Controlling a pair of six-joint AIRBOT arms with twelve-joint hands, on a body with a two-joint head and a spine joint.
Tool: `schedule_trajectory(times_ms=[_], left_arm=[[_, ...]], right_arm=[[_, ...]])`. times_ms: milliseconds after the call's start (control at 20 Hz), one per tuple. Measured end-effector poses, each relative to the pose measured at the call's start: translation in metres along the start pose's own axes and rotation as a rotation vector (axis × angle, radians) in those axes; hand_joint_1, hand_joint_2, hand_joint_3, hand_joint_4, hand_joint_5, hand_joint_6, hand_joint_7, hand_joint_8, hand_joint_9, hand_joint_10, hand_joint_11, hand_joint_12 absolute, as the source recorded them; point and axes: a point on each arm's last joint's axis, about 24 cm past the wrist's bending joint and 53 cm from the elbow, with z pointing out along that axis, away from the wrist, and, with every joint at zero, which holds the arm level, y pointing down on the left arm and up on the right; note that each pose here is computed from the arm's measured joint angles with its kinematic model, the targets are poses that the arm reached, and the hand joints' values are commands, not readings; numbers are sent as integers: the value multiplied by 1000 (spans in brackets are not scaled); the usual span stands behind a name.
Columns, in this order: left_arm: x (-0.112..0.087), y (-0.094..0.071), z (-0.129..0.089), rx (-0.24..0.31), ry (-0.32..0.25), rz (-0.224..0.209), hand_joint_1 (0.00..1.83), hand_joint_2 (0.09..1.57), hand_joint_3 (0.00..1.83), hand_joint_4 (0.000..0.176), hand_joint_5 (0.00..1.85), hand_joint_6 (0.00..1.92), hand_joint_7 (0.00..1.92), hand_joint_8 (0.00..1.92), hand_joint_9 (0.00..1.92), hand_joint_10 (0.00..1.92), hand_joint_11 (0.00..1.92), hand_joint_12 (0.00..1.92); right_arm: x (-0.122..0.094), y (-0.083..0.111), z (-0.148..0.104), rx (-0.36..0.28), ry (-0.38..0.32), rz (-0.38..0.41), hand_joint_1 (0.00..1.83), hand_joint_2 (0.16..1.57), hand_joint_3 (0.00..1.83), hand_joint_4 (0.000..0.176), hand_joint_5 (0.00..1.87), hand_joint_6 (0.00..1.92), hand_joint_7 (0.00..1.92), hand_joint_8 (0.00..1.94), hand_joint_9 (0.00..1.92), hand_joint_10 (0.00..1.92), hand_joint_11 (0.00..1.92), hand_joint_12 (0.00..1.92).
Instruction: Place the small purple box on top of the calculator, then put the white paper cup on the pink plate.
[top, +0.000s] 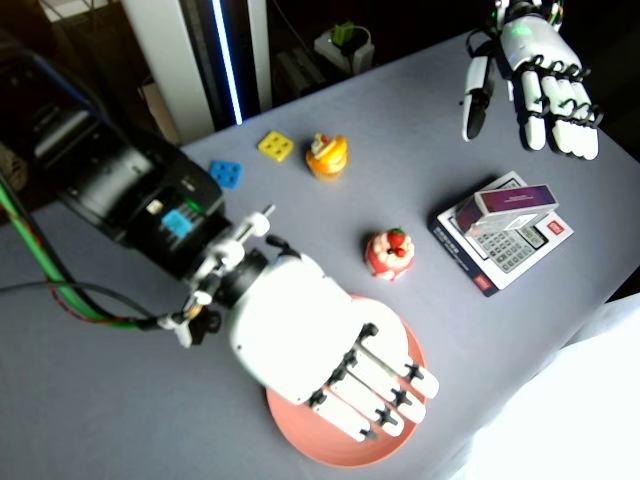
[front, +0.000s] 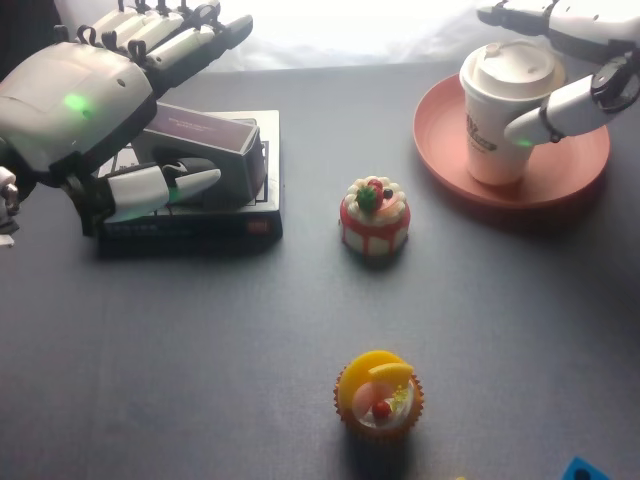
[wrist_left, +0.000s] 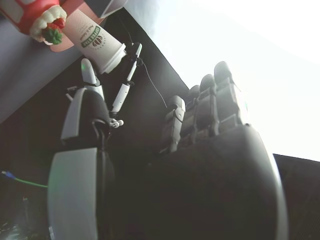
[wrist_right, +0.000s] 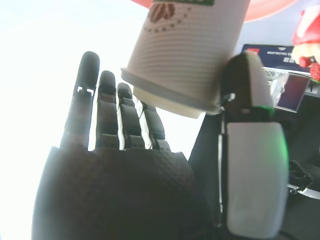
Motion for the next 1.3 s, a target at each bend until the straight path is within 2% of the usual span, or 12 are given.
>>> schedule_trajectory(times_ms=[150,250,400,450,500,550,600,700,950,1050,1150,1300], left_arm=[[0,1,0,-2,-1,-1,899,1189,0,55,57,0,0,0,0,0,0,217],[1,2,-1,-7,2,-3,902,1189,0,39,66,4,0,0,0,0,0,215],[1,4,-2,-14,0,-9,922,1181,0,43,87,5,0,0,0,0,0,144],[1,5,-2,-15,0,-10,929,1183,0,37,86,2,0,0,0,0,0,46],[1,7,-4,-19,-1,-10,918,1180,0,35,86,1,0,0,0,0,11,34],[2,8,-5,-25,0,-16,915,1179,0,49,75,1,0,0,0,0,1,6],[3,8,-6,-26,0,-17,922,1179,0,54,69,0,0,0,0,0,0,1],[2,4,-8,-15,-7,-27,891,1190,4,22,62,0,0,0,0,0,48,25],[-2,-4,-18,17,-34,-39,656,1265,21,50,34,1,0,0,0,0,2,5],[-10,-10,-23,41,-74,-58,607,1278,20,70,29,1,0,0,0,0,6,3],[-14,-13,-28,55,-96,-75,503,1285,18,71,5,1,0,0,0,0,27,13],[-20,-19,-39,81,-137,-102,518,1300,15,71,0,0,0,0,0,0,0,0]], right_arm=[[-4,-1,-5,-1,-7,-5,738,946,0,44,0,0,0,0,0,0,0,261],[0,9,-9,-25,-3,-15,679,950,0,47,0,0,0,0,0,0,0,763],[3,26,-22,-71,-2,-42,560,965,0,48,0,0,0,0,0,0,0,926],[0,27,-28,-77,-10,-49,581,982,0,34,0,0,0,0,0,0,0,860],[-6,28,-36,-84,-23,-58,554,995,4,40,0,0,0,0,0,0,0,174],[-11,29,-42,-91,-35,-66,545,972,0,27,0,0,0,0,0,0,0,34],[-18,32,-56,-108,-57,-91,532,929,0,0,0,0,0,0,0,0,0,6],[-20,37,-75,-137,-81,-118,553,961,0,10,0,0,0,0,0,0,0,0],[-22,53,-141,-215,-166,-173,480,1103,10,0,0,0,0,0,0,0,7,204],[-37,59,-169,-250,-248,-191,453,1082,0,51,0,0,0,0,0,0,0,250],[-40,65,-184,-275,-286,-194,599,1152,20,11,0,0,0,0,0,0,0,16],[-28,72,-203,-314,-310,-190,550,1146,10,6,0,0,0,0,0,0,0,0]])
